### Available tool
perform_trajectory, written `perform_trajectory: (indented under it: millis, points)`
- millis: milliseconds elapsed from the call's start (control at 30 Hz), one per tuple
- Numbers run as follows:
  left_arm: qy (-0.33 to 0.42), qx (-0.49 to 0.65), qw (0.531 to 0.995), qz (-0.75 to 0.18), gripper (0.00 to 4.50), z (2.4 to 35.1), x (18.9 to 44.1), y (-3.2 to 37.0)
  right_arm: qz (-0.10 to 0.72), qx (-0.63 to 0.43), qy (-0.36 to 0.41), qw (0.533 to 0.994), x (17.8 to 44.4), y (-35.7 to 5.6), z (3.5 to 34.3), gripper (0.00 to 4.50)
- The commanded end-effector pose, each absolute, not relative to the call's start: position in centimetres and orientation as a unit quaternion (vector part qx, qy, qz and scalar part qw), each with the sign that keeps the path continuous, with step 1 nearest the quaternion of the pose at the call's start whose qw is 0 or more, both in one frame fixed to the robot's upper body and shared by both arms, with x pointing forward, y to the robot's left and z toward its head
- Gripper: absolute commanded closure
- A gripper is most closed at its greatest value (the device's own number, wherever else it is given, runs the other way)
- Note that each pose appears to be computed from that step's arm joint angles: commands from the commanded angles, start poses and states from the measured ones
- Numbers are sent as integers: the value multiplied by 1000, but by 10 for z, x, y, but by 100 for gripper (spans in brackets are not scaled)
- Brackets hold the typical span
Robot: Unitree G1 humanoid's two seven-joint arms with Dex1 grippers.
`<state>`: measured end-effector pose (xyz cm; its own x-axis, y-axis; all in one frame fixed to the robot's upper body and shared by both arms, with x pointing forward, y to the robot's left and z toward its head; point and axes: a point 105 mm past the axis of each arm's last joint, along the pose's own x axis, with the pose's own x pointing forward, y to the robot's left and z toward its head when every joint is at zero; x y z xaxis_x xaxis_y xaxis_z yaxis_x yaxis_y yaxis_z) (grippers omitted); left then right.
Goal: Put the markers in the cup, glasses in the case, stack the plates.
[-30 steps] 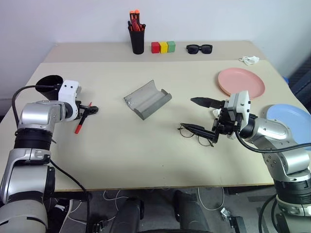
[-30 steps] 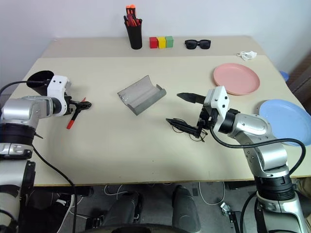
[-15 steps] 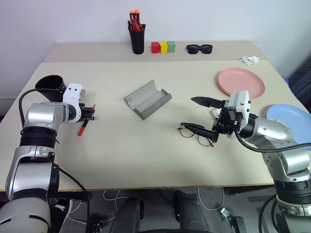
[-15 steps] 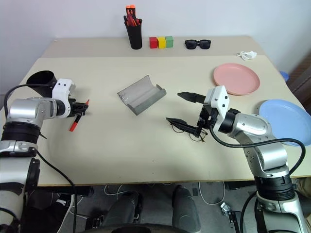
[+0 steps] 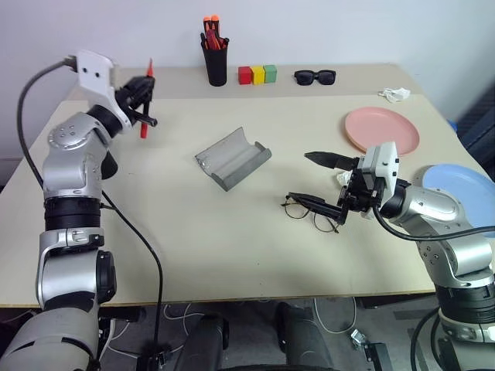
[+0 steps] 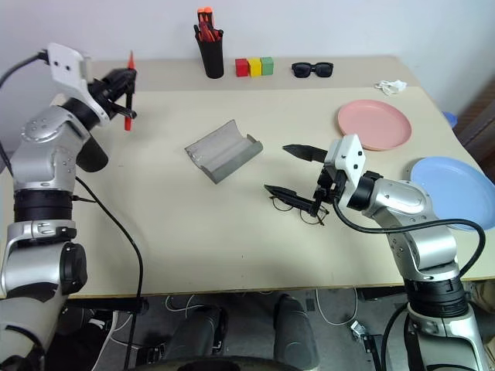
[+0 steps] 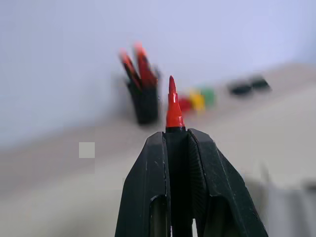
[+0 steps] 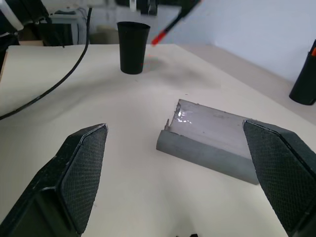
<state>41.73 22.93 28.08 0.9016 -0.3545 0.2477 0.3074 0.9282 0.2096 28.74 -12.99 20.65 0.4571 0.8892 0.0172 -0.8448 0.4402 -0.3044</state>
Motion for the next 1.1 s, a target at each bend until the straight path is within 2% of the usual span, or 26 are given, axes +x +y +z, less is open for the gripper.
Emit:
perform_trajectory:
  millis: [33,300,533,833,1100]
  points:
    - [-277,101,952,-83,446,334,396,275,515,-138,-115,838,285,-128,219,0]
    - [-349,125,929,5,446,350,374,332,540,-65,-162,823,272,-124,246,0]
    - [-367,122,922,14,446,349,369,348,551,-44,-174,815,266,-121,254,0]
    - [-360,84,929,29,446,319,370,362,549,-55,-163,818,267,-121,250,0]
    - [-351,75,933,34,446,292,374,358,547,-62,-157,820,268,-121,247,0]
